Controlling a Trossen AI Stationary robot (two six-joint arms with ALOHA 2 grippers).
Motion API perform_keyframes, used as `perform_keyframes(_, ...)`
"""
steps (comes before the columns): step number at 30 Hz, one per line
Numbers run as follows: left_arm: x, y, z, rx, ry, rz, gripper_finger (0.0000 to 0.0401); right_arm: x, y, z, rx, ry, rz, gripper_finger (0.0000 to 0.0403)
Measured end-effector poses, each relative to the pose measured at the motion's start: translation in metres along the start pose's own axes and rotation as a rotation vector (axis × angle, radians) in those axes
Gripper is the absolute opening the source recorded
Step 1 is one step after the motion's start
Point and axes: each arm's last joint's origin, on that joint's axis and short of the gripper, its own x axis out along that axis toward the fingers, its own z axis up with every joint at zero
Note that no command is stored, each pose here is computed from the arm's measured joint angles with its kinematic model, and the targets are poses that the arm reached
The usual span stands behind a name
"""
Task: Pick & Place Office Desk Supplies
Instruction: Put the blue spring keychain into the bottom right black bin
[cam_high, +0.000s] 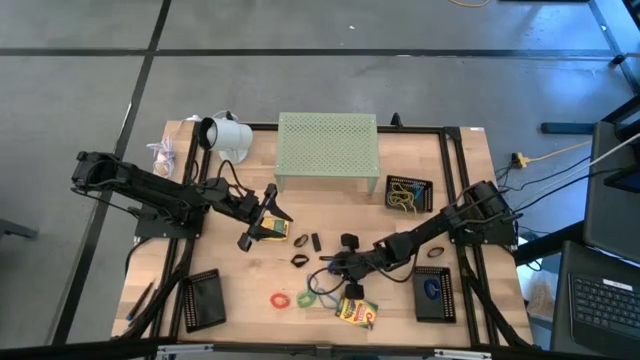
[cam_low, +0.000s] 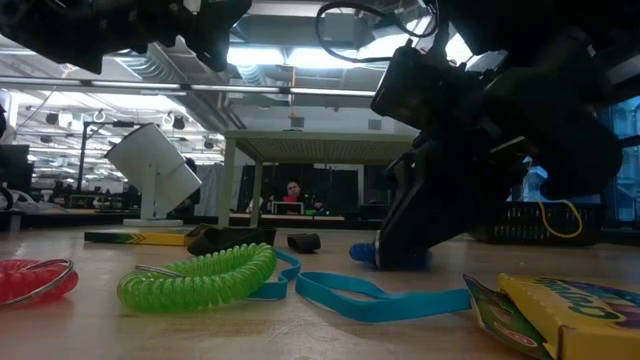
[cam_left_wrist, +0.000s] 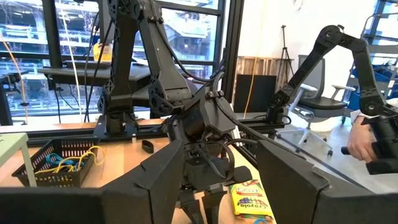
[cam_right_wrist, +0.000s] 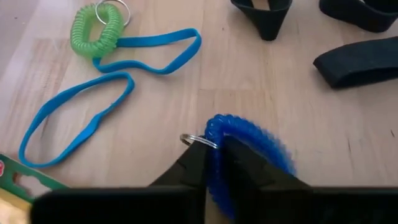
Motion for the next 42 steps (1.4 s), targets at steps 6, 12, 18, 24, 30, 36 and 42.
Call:
perform_keyframes(6,0.0,0.0,0.0,0.0,0.0,0.0,0.0198,-0.003,0.002,0.005,0.017,-0.038,0.025,0.0017)
perform_keyframes(12,0.0,0.0,0.0,0.0,0.0,0.0,0.0198,-0.029,0.0,0.028,0.043,-0.193,-0.096,0.005)
perform_keyframes(18,0.0,0.0,0.0,0.0,0.001,0.0,0.0198,-0.064,-0.005,0.056,0.103,-0.424,-0.337,0.0024)
perform_keyframes(24,0.0,0.0,0.0,0.0,0.0,0.0,0.0198,-0.092,-0.008,0.081,0.169,-0.67,-0.53,0.0017)
perform_keyframes(30,0.0,0.0,0.0,0.0,0.0,0.001,0.0198,-0.11,-0.005,0.1,0.173,-0.868,-0.554,0.0024)
perform_keyframes(36,0.0,0.0,0.0,0.0,0.0,0.0,0.0198,-0.118,-0.001,0.108,0.137,-0.974,-0.404,0.0022)
perform_keyframes(42,0.0,0.001,0.0,0.0,-0.002,0.025,0.0198,-0.12,0.003,0.111,0.086,-1.012,-0.274,0.0022)
